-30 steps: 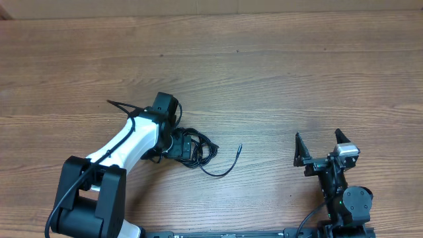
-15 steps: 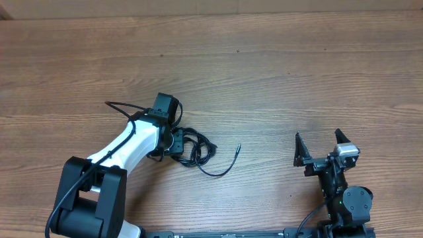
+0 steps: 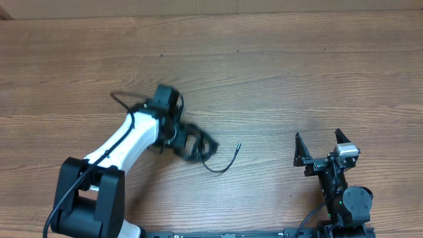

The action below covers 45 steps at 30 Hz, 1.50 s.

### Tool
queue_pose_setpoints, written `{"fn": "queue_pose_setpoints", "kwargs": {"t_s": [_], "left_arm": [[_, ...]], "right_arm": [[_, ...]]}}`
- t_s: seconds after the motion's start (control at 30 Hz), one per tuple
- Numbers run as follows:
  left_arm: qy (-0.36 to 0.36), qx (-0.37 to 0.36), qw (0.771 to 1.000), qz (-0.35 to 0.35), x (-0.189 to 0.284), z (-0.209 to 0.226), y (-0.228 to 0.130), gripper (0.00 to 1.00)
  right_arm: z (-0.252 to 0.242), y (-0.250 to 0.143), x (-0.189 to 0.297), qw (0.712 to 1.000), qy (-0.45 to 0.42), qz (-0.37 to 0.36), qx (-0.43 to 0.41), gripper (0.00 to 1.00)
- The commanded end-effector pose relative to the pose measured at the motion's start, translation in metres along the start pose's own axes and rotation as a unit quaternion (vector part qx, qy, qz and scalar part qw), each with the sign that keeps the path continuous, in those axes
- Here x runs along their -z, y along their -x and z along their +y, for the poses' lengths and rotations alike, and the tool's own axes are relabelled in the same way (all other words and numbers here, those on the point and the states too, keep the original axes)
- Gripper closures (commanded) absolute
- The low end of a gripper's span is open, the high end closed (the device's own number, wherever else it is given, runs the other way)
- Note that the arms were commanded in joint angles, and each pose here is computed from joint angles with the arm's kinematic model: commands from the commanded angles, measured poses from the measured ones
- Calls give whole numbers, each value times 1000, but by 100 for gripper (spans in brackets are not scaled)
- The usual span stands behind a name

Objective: Untangle cables

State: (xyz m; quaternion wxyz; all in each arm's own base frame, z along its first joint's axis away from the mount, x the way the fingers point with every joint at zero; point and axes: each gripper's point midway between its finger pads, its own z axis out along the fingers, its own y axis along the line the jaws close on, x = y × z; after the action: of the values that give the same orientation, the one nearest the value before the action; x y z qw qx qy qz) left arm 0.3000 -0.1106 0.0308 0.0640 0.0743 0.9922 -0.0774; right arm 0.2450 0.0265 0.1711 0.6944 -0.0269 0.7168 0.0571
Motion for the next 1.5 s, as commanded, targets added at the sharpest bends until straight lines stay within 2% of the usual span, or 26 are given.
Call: {"fn": "queue_pose_setpoints", "kwargs": {"t_s": [0.0, 0.07, 0.13, 0.23, 0.37, 0.5, 0.7, 0.83, 0.9, 1.0, 1.13, 1.23, 1.47], "left_arm": [[-38, -134, 982, -131, 82, -33, 68, 96], [-51, -202, 963, -170, 115, -47, 81, 96], [-61, -280, 934, -216, 152, -62, 89, 96], [-58, -333, 907, -250, 182, -70, 88, 96], [-83, -383, 884, -256, 196, -82, 72, 96], [-119, -445, 849, -260, 206, -97, 52, 96], [-121, -461, 844, -246, 207, -96, 39, 96], [-195, -528, 789, -246, 213, -118, 12, 96], [-205, -526, 792, -234, 211, -118, 5, 96], [-208, -523, 795, -227, 210, -118, 2, 96], [-186, -498, 820, -214, 205, -109, 6, 96], [-177, -479, 833, -213, 204, -106, 11, 96], [-170, -476, 833, -226, 206, -106, 18, 96]], "right_arm": [[0, -1, 0, 1000, -1, -3, 3, 0], [0, -1, 0, 1000, -1, -3, 2, 0], [0, -1, 0, 1000, -1, -3, 3, 0], [0, -2, 0, 1000, -1, -2, 3, 0], [0, -2, 0, 1000, -1, -2, 3, 0], [0, -1, 0, 1000, -1, -3, 3, 0], [0, -1, 0, 1000, -1, -3, 2, 0], [1, -1, 0, 1000, 3, -3, 2, 0], [2, 1, 0, 1000, 5, -7, -4, 0], [10, 24, 2, 994, 32, -50, -89, 0], [61, 72, 24, 970, 185, -73, -142, 0], [74, 85, 38, 959, 219, -35, -178, 0], [85, 116, 75, 949, 217, 88, -211, 0]]}}
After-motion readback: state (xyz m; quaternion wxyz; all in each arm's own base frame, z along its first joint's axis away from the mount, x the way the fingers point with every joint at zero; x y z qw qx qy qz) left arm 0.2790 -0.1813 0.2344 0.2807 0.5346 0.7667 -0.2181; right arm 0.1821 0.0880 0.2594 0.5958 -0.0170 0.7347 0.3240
